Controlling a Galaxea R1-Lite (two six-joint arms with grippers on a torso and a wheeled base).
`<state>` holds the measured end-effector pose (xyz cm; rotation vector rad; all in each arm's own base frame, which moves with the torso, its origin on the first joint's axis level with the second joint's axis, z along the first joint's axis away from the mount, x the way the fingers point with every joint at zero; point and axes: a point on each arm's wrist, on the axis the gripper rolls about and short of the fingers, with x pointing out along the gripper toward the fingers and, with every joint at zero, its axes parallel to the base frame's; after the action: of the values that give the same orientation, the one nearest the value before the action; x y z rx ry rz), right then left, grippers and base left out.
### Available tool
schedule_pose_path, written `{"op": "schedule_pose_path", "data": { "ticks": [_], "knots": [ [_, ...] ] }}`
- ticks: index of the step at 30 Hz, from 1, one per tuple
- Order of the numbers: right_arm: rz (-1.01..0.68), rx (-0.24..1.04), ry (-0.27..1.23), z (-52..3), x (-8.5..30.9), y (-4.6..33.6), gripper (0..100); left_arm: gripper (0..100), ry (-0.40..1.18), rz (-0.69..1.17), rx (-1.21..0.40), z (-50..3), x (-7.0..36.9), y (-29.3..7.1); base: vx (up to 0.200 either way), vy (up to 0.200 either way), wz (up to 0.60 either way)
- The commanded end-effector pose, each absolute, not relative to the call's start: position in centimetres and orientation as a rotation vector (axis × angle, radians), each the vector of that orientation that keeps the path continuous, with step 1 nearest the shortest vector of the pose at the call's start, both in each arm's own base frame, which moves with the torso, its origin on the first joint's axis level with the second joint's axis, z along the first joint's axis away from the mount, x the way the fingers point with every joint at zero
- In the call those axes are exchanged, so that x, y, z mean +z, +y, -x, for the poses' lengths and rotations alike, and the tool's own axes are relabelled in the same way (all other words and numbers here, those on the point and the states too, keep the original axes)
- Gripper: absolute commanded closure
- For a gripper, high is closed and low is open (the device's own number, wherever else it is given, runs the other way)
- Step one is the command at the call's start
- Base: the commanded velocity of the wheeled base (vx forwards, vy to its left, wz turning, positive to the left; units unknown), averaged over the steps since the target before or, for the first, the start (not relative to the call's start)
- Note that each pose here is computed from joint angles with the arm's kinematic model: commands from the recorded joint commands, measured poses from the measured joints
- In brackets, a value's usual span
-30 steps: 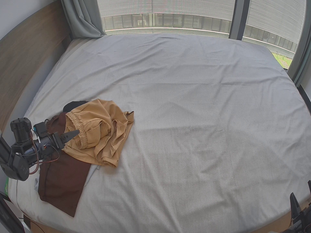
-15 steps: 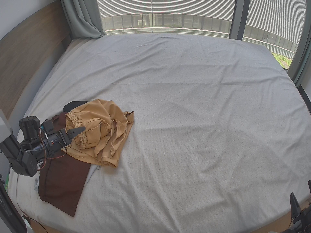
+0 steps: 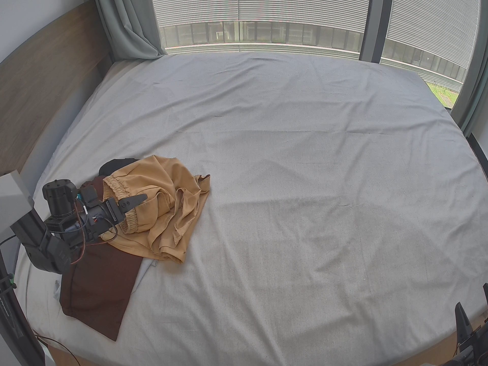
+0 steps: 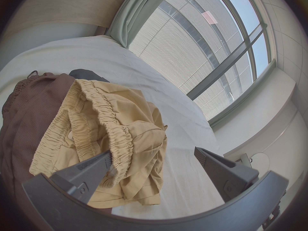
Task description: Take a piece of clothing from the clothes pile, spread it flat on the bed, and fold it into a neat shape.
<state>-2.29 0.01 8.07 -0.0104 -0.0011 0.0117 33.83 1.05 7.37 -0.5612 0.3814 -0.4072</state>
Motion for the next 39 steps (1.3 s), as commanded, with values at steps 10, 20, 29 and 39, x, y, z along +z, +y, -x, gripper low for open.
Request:
{"op": "schedule_pose_path", "data": {
  "ticks": [10,20,29,39],
  "knots": [
    [0.011,0.012,0.0,2.3,7.6,0.0,0,0,0.352,0.564,-0.424,-34.7,6.6,0.7,0.0,0.0,0.0],
    [0.011,0.012,0.0,2.3,7.5,0.0,0,0,0.328,0.578,-0.436,-35.4,5.9,0.5,0.0,0.0,0.0],
    [0.011,0.012,0.0,2.3,7.5,0.0,0,0,0.303,0.598,-0.448,-35.8,5.2,0.3,0.0,0.0,0.0],
    [0.009,0.012,0.0,2.3,7.5,0.0,0,0,0.292,0.596,-0.446,-36.2,5.0,0.3,0.0,0.0,0.0]
  ]
}}
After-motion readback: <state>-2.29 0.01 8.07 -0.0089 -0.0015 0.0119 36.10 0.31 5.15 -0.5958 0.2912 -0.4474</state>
